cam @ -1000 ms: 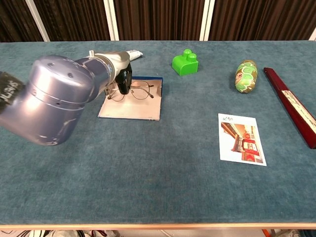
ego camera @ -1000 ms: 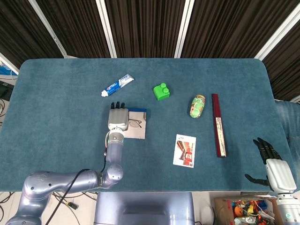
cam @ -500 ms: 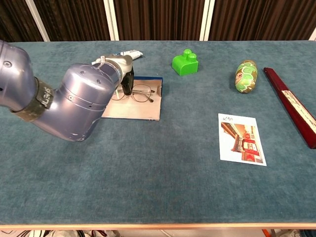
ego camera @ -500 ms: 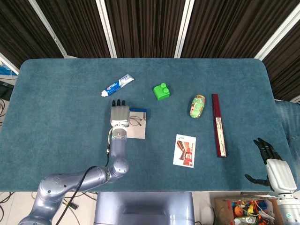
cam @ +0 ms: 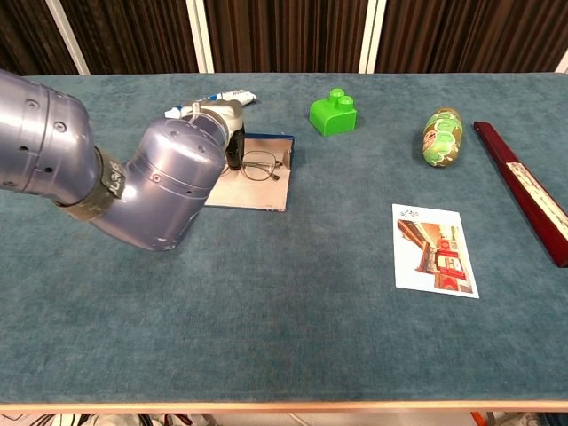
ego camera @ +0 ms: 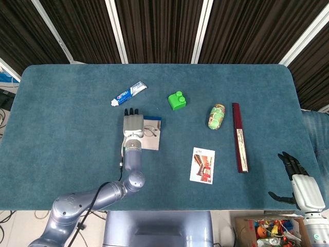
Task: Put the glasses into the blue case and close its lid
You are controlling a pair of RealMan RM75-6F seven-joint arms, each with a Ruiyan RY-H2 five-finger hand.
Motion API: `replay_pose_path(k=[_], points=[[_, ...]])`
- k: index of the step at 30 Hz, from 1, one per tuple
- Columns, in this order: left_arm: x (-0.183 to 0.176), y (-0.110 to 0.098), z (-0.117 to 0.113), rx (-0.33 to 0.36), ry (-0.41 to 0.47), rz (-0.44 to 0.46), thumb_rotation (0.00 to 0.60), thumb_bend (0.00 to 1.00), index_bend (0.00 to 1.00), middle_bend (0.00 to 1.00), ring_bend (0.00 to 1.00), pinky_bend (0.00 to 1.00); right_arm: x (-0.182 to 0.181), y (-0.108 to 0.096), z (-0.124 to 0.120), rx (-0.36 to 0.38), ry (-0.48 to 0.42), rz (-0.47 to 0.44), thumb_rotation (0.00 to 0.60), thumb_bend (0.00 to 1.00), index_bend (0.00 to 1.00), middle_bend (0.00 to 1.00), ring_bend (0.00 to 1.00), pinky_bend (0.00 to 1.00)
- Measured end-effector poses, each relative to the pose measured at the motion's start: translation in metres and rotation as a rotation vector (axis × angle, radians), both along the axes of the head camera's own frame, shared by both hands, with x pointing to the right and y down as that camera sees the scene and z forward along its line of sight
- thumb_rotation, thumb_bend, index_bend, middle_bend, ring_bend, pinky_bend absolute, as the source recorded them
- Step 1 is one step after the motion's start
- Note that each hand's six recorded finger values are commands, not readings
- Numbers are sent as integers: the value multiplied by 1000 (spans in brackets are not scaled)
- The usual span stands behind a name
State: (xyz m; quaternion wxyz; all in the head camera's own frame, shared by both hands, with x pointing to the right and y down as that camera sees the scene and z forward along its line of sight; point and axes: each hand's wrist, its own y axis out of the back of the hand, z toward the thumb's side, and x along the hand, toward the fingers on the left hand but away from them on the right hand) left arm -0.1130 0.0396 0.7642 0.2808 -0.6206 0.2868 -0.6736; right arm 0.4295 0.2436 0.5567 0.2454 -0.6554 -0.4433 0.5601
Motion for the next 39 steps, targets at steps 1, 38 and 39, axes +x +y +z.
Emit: replay_pose_path(k=[1, 38, 39], points=[[1, 0, 0, 1, 1, 0, 600, 459, 578, 123, 0, 21, 0, 0, 0, 0, 0, 0, 600, 119, 13, 0, 32, 177], [12, 6, -9, 33, -24, 29, 600, 448, 289, 101, 0, 0, 0, 0, 0, -11, -4, 4, 600, 119, 13, 0, 32, 178], [12, 6, -10, 36, -22, 33, 600, 448, 289, 101, 0, 0, 0, 0, 0, -11, -4, 5, 600, 119, 13, 0, 32, 177]])
